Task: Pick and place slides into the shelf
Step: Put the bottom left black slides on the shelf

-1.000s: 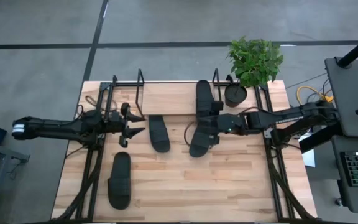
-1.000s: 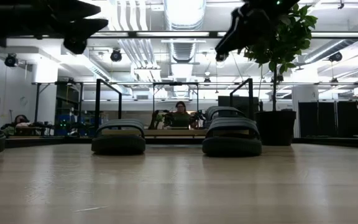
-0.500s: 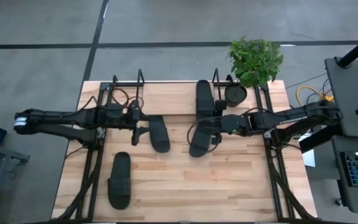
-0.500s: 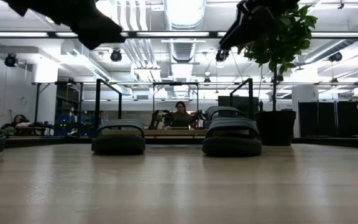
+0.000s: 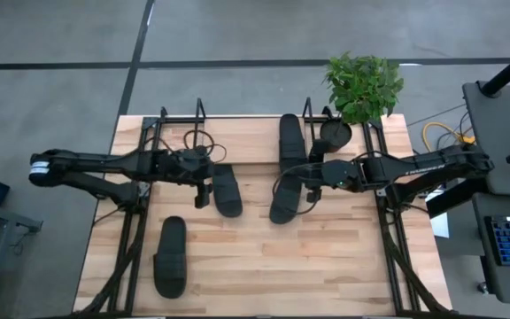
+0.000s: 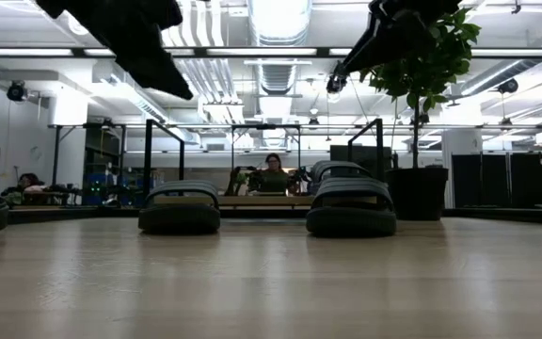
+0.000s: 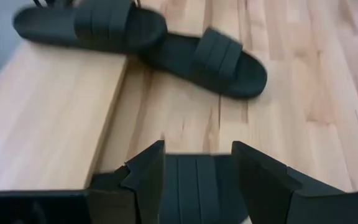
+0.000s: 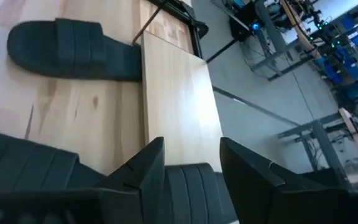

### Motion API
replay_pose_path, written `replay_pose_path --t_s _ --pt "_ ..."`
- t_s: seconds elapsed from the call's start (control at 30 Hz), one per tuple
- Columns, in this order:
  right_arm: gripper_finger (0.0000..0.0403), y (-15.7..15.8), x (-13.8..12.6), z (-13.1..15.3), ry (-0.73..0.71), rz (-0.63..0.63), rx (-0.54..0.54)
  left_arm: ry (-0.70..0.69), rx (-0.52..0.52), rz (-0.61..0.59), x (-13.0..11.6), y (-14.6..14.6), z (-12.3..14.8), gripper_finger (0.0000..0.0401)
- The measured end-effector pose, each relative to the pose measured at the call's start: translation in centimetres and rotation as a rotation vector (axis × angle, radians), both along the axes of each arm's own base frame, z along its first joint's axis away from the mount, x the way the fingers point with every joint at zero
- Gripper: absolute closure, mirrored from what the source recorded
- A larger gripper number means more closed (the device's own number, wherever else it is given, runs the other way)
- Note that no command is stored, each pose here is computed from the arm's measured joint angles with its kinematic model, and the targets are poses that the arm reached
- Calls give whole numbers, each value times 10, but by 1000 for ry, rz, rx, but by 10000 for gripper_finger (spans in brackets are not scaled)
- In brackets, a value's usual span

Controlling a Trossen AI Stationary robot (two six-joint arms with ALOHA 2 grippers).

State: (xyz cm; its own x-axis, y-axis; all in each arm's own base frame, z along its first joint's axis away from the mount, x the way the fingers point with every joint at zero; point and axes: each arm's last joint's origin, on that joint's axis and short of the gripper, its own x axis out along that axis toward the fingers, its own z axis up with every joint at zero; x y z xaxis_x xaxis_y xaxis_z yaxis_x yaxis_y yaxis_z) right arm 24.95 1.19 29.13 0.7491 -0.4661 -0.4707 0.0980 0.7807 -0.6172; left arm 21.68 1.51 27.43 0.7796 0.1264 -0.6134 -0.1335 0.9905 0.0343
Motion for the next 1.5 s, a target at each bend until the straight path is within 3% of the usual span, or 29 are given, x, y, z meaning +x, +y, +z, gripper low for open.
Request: replay_pose_path --t_s 0.33,0.6,0.73,0.93,1.17,1.3,1.5 --pt "257 0 -3 0 1 -17 23 125 -35 -20 12 -14 -5 230" --pt "257 -1 -5 1 -5 -25 36 217 196 83 24 -34 -28 230" --pt "257 -1 -6 2 -1 -21 31 268 202 56 31 -44 -41 230" --pt "257 -1 -8 2 7 -21 31 478 -18 8 15 -63 -46 230" --pt "257 -1 -8 2 0 -20 36 654 -491 -13 -12 -74 -28 230" --pt "257 0 -8 2 -11 -23 64 692 -613 -32 -24 -77 -29 230" --pt "257 0 -7 2 -14 -13 82 873 -830 -19 -47 -88 -46 230"
